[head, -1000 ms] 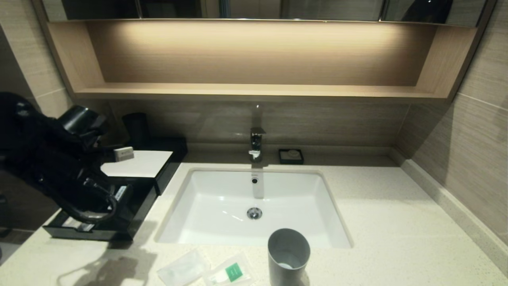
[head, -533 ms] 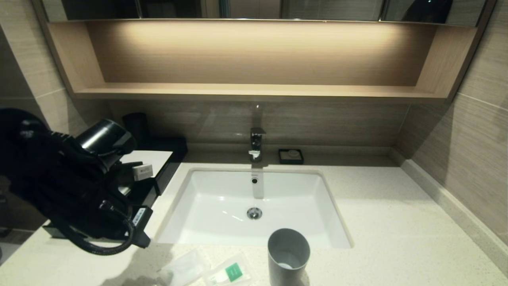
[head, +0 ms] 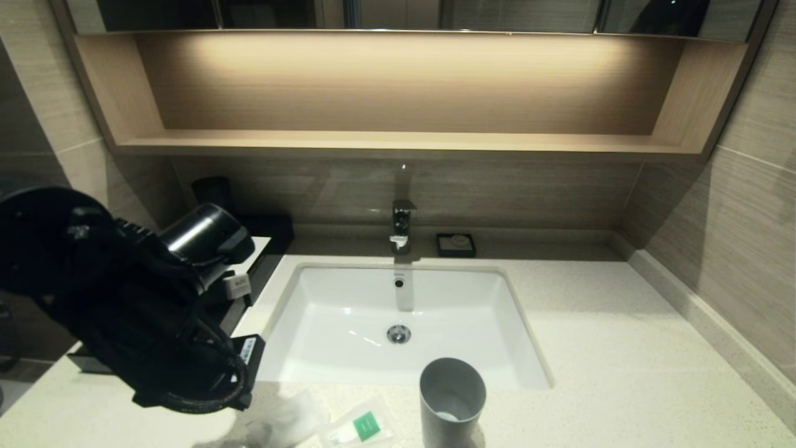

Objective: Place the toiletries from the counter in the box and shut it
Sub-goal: Pick up the bathroom toiletry

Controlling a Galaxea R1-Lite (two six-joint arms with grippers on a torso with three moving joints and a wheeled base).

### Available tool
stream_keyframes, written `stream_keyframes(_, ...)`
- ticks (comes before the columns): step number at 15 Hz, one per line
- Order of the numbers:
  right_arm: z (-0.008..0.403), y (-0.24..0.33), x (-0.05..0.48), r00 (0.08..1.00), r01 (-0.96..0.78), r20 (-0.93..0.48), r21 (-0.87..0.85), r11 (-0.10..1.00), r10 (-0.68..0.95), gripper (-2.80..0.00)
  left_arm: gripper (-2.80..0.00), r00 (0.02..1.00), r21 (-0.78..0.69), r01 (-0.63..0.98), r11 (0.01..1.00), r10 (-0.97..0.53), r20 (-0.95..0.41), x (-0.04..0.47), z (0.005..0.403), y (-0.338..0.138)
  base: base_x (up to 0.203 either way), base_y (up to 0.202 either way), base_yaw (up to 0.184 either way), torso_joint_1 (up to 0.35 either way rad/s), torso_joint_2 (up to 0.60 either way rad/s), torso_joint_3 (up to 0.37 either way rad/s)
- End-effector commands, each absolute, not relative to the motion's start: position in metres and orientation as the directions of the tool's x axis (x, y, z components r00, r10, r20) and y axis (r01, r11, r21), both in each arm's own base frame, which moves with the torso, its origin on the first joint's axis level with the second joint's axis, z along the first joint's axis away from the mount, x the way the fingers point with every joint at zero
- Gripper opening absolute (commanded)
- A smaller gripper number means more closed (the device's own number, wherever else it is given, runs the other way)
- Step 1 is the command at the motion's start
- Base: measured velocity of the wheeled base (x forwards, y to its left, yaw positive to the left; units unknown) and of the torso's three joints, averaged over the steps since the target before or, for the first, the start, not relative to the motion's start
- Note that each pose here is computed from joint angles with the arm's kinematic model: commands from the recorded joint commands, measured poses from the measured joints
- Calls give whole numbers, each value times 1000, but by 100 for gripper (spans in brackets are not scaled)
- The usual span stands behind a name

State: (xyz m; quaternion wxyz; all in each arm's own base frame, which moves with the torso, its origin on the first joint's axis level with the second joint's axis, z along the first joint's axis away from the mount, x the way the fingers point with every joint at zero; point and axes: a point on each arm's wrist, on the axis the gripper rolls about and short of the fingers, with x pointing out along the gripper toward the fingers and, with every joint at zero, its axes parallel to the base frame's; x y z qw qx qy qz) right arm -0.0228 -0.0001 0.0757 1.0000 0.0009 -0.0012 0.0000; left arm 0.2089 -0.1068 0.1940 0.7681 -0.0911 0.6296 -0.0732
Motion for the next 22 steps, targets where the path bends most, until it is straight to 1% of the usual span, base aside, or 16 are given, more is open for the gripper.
stream_keyframes(1, 75, 0, -23, 1000, 0, 2, 2, 1000, 0, -280, -280, 143, -223, -42, 974, -215, -966, 212, 183, -123, 0, 0, 0, 0, 0, 0)
stream_keyframes(3, 75, 0, -23, 1000, 0, 2, 2, 1000, 0, -280, -280, 128, -226, -89, 970, -214, -968, 215, 180, -134, 0, 0, 0, 0, 0, 0)
stream_keyframes(8, 75, 0, -23, 1000, 0, 2, 2, 1000, 0, -280, -280, 111, -213, -257, 943, -190, -976, 222, 172, -139, 0, 0, 0, 0, 0, 0)
stream_keyframes(10, 75, 0, -23, 1000, 0, 2, 2, 1000, 0, -280, -280, 113, -218, -297, 930, -192, -975, 222, 172, -140, 0, 0, 0, 0, 0, 0)
stream_keyframes(17, 75, 0, -23, 1000, 0, 3, 2, 1000, 0, -280, -280, 118, -227, -323, 919, -199, -973, 225, 173, -145, 0, 0, 0, 0, 0, 0)
stream_keyframes(22, 75, 0, -23, 1000, 0, 2, 2, 1000, 0, -280, -280, 104, -215, -323, 922, -192, -976, 225, 169, -149, 0, 0, 0, 0, 0, 0)
